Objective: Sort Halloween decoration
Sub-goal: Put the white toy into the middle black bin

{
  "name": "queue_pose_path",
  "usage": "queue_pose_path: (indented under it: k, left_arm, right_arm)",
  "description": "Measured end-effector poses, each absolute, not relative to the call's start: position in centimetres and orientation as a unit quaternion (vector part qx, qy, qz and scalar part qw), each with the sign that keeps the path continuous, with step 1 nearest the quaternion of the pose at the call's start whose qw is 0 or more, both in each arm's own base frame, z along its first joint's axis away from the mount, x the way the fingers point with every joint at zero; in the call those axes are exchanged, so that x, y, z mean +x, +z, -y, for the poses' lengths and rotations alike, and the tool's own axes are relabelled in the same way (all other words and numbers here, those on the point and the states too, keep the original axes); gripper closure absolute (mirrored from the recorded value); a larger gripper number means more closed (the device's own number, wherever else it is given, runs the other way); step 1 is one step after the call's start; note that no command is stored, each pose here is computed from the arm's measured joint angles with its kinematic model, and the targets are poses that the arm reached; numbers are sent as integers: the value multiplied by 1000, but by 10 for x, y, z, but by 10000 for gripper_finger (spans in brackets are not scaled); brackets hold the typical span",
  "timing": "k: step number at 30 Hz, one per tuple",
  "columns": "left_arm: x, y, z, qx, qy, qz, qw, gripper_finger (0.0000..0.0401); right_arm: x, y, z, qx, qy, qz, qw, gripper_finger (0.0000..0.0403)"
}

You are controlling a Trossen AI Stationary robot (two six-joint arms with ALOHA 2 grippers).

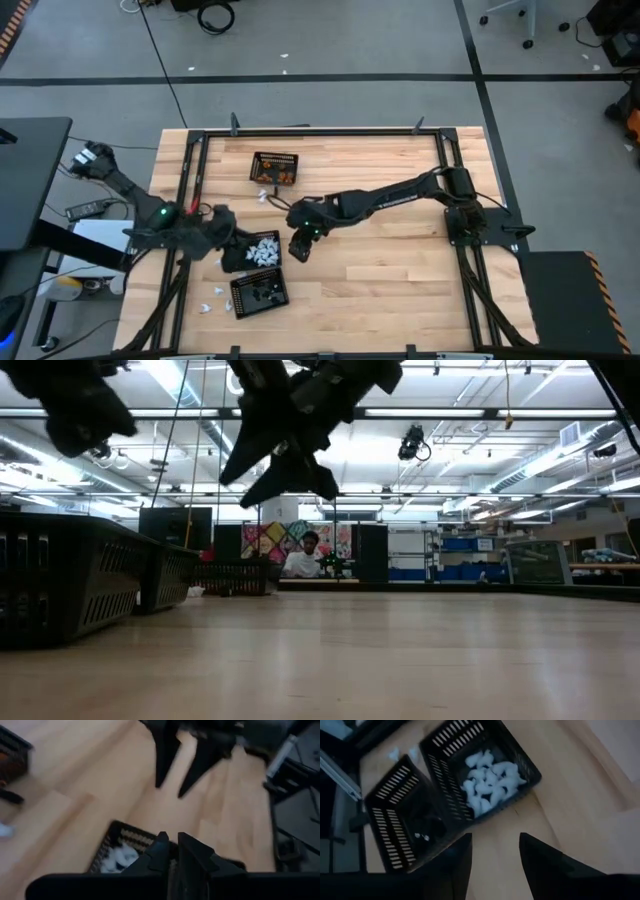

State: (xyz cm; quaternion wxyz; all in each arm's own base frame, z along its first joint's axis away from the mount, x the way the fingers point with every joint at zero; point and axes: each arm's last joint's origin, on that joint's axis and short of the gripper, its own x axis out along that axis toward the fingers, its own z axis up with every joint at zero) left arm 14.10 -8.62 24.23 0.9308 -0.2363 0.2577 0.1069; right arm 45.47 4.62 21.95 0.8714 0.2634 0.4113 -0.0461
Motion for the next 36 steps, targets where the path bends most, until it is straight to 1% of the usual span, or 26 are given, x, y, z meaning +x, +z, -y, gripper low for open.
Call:
queue_pose_path:
  k: [5,8,10,11,15,17,19,24,29,32,34,36]
  left_arm:
    - [132,239,96,-227,82,-280,929,354]
    - [131,237,96,-227,84,-289,926,354]
    - [130,237,96,-235,83,-296,922,354]
    - [130,237,96,-239,77,-300,920,354]
    - [132,239,102,-230,52,-324,916,354]
    - [132,240,105,-213,55,-342,914,354]
    - [134,242,106,-217,73,-356,906,354]
    - [143,241,91,-237,158,-384,878,353]
    - [163,234,63,-276,250,-383,845,346]
    - [173,230,42,-282,283,-398,826,324]
    - [181,228,29,-279,297,-398,822,301]
    - [186,225,16,-266,313,-404,818,276]
  right_arm:
    - [460,221,-67,249,-32,-383,889,240]
    - [465,206,-70,264,-44,-392,880,241]
    - [463,191,-68,279,-60,-426,859,241]
    - [465,188,-69,291,-54,-424,856,241]
    - [465,194,-79,292,-46,-420,858,241]
    - [463,197,-83,283,-51,-433,854,241]
    - [462,198,-82,281,-59,-439,851,241]
    - [457,210,-62,265,-120,-459,839,241]
    - [439,237,-45,234,-140,-476,836,241]
    - [420,259,-33,202,-173,-490,830,241]
    - [403,278,-25,173,-205,-495,827,241]
    - [389,298,-17,152,-221,-482,834,241]
